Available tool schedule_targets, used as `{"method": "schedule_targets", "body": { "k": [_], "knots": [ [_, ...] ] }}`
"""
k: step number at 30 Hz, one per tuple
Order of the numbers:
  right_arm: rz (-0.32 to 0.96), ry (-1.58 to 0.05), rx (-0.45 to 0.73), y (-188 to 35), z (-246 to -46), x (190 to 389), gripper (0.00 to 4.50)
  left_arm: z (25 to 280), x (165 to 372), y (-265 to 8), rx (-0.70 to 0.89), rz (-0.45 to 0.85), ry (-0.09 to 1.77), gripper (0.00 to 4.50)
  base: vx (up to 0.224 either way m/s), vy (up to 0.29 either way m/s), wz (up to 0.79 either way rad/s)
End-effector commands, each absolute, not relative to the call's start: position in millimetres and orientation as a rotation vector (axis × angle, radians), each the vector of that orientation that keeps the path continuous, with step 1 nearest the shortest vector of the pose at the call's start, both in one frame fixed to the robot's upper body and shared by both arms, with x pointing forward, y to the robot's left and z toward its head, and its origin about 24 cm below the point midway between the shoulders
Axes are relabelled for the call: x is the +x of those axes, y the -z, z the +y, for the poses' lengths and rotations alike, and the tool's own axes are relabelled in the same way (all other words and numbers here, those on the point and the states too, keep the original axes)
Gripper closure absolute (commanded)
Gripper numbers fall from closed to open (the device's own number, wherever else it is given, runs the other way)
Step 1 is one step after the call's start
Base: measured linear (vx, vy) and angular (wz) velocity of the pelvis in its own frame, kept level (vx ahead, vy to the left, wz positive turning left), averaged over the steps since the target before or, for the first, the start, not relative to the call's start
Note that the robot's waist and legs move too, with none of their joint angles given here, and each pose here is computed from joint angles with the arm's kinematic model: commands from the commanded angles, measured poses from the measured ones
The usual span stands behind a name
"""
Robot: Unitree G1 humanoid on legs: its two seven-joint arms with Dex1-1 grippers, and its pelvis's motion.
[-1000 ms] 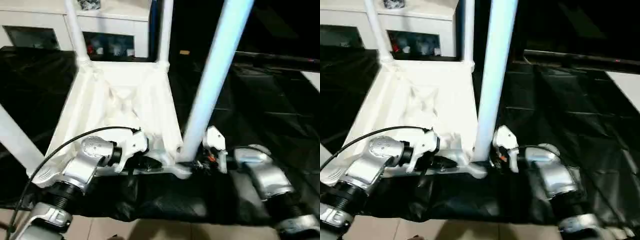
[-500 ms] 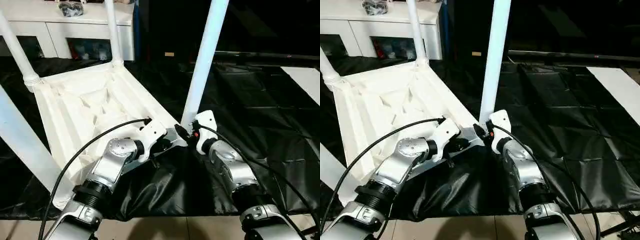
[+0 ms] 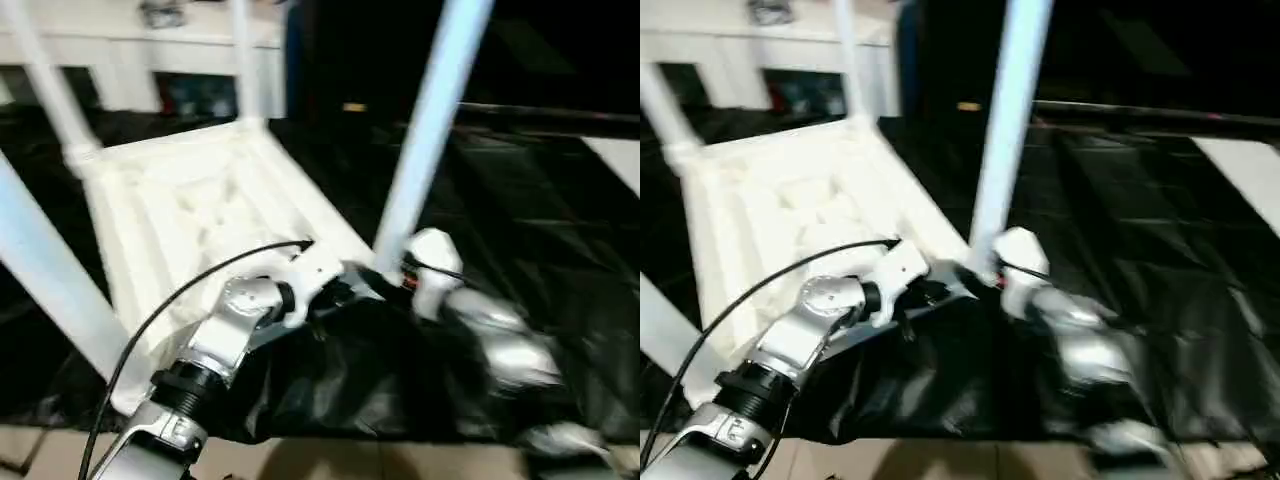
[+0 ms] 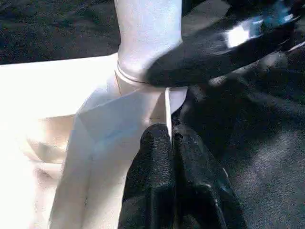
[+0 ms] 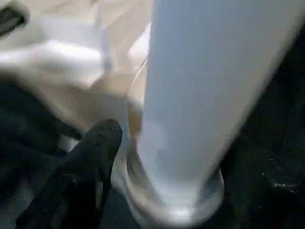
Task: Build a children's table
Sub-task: Rotate leg to tighten
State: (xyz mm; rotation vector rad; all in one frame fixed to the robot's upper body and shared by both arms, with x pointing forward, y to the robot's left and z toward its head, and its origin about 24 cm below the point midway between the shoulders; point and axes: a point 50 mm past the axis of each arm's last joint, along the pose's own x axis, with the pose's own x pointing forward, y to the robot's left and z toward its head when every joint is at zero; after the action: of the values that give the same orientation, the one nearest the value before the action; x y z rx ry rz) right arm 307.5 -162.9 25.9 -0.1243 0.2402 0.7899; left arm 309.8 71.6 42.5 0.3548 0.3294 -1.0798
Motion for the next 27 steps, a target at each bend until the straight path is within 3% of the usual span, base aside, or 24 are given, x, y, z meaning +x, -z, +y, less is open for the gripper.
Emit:
{"method": "schedule_targets", "body": {
  "k": [1,4,9,12,15,17,20,21,25,27],
  "knots": [
    [0.241,-0.835,-0.134,-27.6,-175.6,302.2,1.22,73.6,308.8,-44.1,0.344,0.294,1.092,4.5,0.0,0.0,0.0],
    [0.247,-0.841,-0.158,-37.1,-207.4,295.8,1.22,77.6,307.1,-42.7,0.348,0.295,1.104,4.5,0.0,0.0,0.0],
    [0.259,-0.909,-0.16,-44.2,-217.6,286.0,1.22,79.7,304.6,-42.2,0.346,0.291,1.123,4.5,0.0,0.0,0.0],
    [0.272,-0.989,-0.131,-46.4,-212.5,278.9,1.22,79.8,303.5,-44.1,0.344,0.264,1.123,4.5,0.0,0.0,0.0],
    [0.275,-1.105,-0.078,-47.3,-194.0,271.1,1.22,78.7,301.0,-51.2,0.274,0.24,1.124,4.5,0.0,0.0,0.0],
    [0.27,-1.13,-0.067,-47.4,-187.6,270.8,1.18,78.8,298.7,-54.9,0.243,0.235,1.127,3.96,0.0,0.0,0.0],
    [0.245,-1.135,-0.061,-47.8,-175.4,275.1,1.18,81.4,289.4,-65.4,0.155,0.216,1.131,3.93,0.0,0.0,0.0],
    [0.225,-1.106,-0.064,-47.7,-168.8,283.6,1.18,87.0,277.0,-74.1,0.077,0.203,1.136,3.62,0.0,0.0,0.0],
    [0.212,-1.092,-0.05,-49.5,-163.1,291.1,1.18,98.4,256.4,-81.0,0.022,0.21,1.16,3.37,0.0,0.0,0.0],
    [0.211,-1.092,-0.016,-51.6,-159.7,298.9,1.18,111.7,226.2,-86.2,-0.04,0.244,1.209,3.19,0.0,0.0,0.0]
  ]
}}
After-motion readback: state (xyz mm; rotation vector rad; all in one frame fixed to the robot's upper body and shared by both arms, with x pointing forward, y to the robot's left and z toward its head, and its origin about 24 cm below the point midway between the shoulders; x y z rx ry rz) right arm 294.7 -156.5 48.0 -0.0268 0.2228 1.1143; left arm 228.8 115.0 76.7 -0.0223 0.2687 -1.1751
